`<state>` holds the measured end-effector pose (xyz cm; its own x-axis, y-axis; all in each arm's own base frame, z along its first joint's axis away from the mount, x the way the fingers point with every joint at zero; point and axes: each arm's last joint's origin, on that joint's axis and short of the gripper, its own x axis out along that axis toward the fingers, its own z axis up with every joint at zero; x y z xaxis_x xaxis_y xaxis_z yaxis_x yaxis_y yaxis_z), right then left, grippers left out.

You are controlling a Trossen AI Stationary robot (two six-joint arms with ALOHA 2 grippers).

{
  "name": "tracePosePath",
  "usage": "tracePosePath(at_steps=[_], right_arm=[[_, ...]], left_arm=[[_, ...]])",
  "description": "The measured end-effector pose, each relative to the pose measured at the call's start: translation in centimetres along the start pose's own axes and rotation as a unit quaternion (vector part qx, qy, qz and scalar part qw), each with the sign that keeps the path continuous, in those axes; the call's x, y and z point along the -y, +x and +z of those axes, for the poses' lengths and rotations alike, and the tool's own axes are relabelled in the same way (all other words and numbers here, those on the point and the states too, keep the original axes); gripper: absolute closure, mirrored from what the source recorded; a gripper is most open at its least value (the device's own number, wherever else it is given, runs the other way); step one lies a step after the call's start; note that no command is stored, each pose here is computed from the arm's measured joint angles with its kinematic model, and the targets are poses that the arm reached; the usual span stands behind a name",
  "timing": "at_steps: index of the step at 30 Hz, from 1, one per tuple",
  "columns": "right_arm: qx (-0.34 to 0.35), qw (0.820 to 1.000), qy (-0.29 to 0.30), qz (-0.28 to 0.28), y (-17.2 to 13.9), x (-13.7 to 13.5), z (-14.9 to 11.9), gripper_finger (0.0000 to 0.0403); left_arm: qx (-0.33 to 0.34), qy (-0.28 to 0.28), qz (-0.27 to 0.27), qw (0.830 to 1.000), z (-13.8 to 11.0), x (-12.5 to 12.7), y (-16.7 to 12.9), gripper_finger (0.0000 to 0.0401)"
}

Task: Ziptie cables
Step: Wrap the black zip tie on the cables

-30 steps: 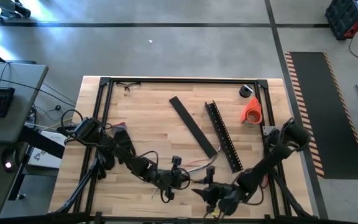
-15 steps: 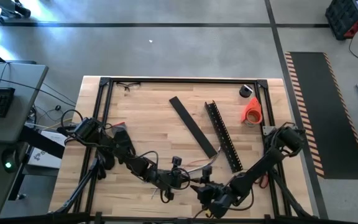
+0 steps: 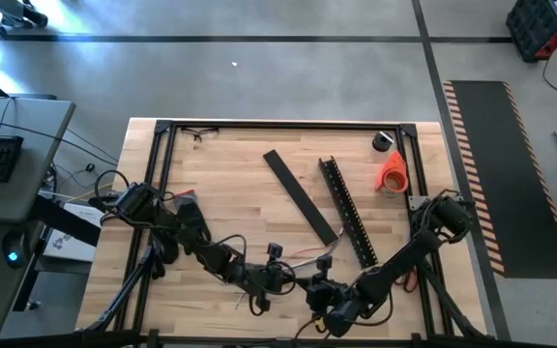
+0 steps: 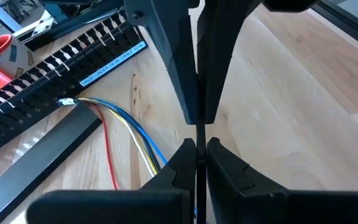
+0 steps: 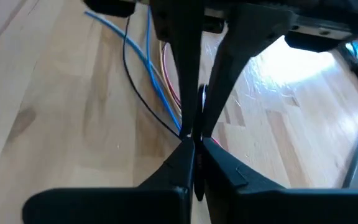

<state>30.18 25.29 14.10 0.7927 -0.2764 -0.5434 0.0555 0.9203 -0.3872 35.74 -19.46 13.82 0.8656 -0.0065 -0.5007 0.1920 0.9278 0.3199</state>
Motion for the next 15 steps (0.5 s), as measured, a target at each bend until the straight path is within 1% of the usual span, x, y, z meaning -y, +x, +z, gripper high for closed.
tracePosePath(at_steps=[6,10,15], right_arm=[[0.005,0.999,0.047,-0.018,-0.8,-0.4,-0.3,0.0401],[-0.011,0.995,0.091,-0.027,-2.6,-0.7,-1.3,0.0402],[-0.033,0.99,0.132,-0.041,-5.1,-1.6,-3.4,0.0402]], left_arm=[[-0.005,0.007,0.001,1.0,-0.1,0.0,-0.1,0.0396],[-0.02,0.01,0.003,1.0,-0.4,0.0,-0.1,0.0396],[-0.022,0.011,0.003,1.0,-0.4,0.0,-0.1,0.0396]])
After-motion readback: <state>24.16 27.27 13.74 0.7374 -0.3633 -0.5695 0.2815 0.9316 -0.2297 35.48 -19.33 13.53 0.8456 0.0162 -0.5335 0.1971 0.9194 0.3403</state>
